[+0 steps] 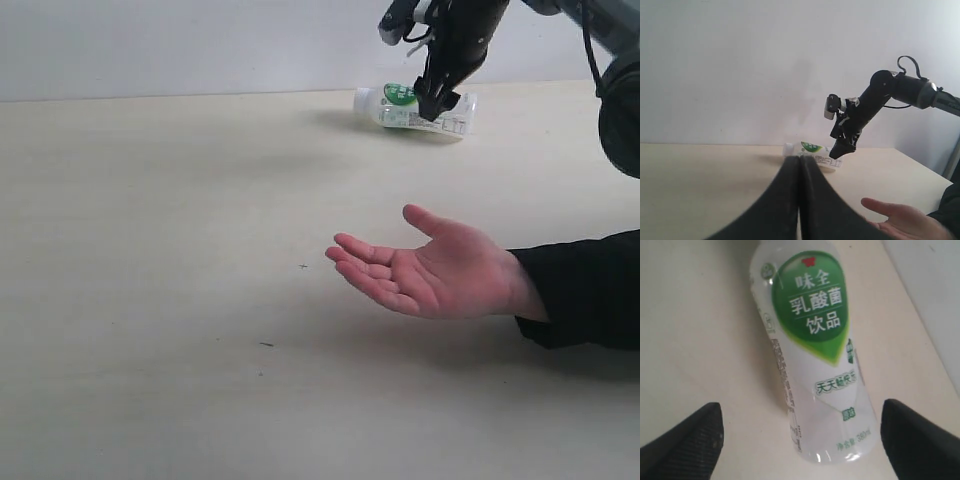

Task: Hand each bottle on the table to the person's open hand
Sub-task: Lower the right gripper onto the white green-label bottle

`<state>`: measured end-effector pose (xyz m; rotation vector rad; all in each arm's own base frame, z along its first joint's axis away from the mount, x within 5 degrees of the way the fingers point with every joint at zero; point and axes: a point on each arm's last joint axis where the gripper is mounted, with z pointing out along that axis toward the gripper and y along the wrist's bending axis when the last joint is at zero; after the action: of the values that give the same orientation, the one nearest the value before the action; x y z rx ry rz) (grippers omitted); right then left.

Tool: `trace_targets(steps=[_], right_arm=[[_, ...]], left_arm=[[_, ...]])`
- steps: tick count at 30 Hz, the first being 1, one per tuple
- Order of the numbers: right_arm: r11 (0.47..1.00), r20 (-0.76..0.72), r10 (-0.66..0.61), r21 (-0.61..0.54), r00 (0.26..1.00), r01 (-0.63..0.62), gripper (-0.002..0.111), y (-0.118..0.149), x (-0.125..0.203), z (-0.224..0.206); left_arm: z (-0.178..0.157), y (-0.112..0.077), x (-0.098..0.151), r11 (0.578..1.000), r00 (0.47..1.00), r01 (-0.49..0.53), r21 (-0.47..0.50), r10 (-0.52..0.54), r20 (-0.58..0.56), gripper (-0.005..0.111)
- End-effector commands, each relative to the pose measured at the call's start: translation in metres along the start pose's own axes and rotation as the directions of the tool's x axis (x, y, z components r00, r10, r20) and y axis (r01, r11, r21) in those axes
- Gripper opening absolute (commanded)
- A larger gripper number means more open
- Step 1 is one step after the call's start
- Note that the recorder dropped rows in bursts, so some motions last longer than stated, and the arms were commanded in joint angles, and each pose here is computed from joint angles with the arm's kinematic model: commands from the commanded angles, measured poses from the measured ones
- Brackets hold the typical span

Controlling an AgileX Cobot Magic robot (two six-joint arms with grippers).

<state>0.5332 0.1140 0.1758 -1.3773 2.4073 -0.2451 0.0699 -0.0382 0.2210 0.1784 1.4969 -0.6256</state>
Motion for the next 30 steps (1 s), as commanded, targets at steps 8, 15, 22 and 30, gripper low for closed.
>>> trace_targets(steps=[8,15,22,30], right_arm=[[0.989,0.054,-0.109,0.107,0.993,0.102,0.081,-0.006,-0.005,0.024],[0.980,0.059,-0.148,0.143,0.987,0.138,0.081,-0.006,-0.005,0.036],[0.975,0.051,-0.177,0.141,0.983,0.169,0.081,-0.002,-0.002,0.057],[0.968,0.040,-0.195,0.166,0.980,0.186,0.073,-0.003,-0.001,0.063]], left_arm=[[-0.001,0.000,0.001,1.000,1.000,-0.004,-0.002,0.004,-0.001,0.000],[-0.001,0.000,0.001,1.000,1.000,-0.004,-0.002,0.004,-0.001,0.000],[-0.001,0.000,0.001,1.000,1.000,-0.004,-0.002,0.004,-0.001,0.000],[-0.001,0.000,0.001,1.000,1.000,-0.004,-0.002,0.004,-0.001,0.000]])
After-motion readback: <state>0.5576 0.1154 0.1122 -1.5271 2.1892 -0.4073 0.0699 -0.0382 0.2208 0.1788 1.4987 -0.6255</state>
